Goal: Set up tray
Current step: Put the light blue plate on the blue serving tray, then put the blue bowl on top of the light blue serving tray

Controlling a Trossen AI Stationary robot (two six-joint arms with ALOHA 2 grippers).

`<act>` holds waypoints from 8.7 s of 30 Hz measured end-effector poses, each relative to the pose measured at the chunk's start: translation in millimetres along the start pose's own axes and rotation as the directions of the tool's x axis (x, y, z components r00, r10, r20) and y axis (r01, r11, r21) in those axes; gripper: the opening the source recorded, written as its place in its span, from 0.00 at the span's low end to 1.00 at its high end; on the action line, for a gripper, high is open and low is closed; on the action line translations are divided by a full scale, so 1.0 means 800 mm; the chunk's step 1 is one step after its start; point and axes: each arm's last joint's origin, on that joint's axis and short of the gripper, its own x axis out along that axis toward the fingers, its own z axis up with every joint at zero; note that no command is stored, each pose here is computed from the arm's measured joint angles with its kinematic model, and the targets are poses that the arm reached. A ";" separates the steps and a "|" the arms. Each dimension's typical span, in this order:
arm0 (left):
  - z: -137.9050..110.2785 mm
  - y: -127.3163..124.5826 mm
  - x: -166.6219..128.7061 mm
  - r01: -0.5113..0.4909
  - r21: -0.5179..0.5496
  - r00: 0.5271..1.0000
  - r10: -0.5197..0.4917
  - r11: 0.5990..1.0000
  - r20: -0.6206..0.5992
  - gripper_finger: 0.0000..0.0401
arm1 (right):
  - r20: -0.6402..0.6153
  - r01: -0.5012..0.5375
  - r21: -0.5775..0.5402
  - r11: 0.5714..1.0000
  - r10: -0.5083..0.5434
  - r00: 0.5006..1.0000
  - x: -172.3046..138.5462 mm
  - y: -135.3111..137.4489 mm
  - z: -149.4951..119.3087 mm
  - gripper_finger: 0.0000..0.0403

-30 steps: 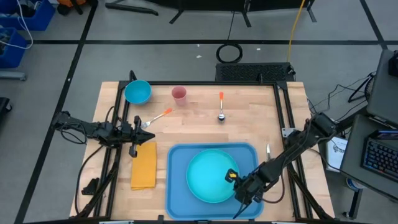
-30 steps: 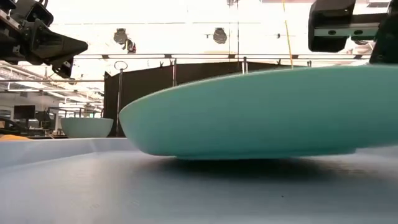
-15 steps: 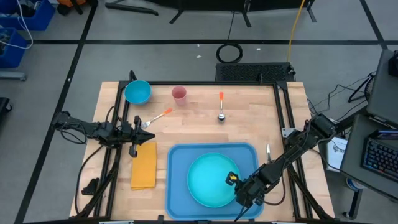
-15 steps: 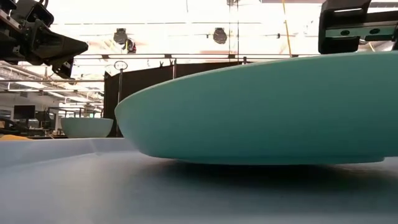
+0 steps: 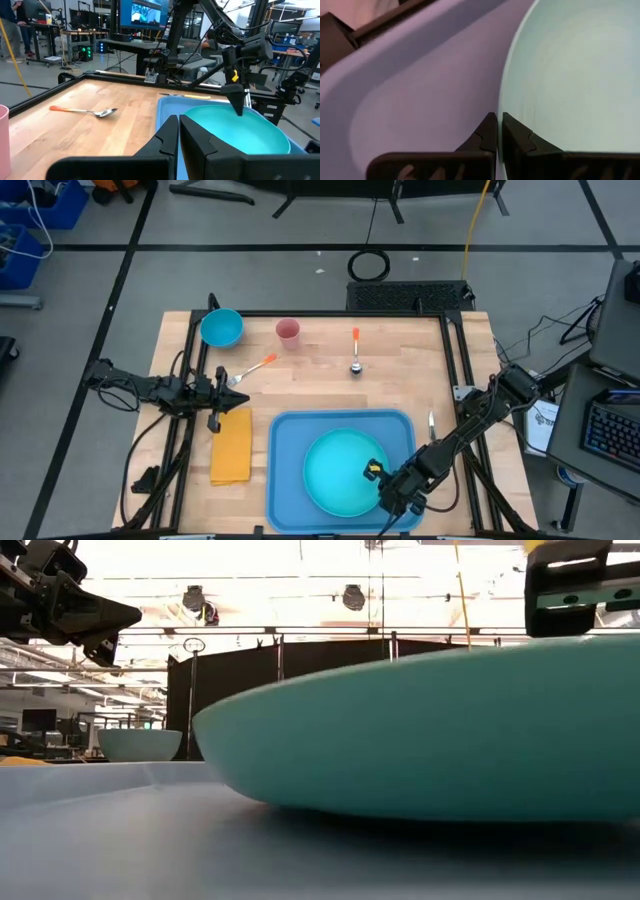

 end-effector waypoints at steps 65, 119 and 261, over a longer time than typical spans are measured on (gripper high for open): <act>-0.001 0.000 0.000 0.000 -0.009 1.000 0.000 1.000 -0.002 0.05 | 0.038 -0.100 0.182 0.978 0.094 0.995 0.013 0.003 0.002 0.01; -0.001 0.000 0.000 0.000 -0.012 1.000 0.000 1.000 -0.003 0.05 | 0.086 -0.014 0.311 0.950 -0.014 0.996 0.011 0.005 0.012 0.46; 0.082 0.237 0.069 -0.913 0.183 0.064 0.571 0.365 -0.818 0.48 | 0.447 0.486 0.644 0.591 -0.806 0.387 -0.144 -0.015 -0.093 0.35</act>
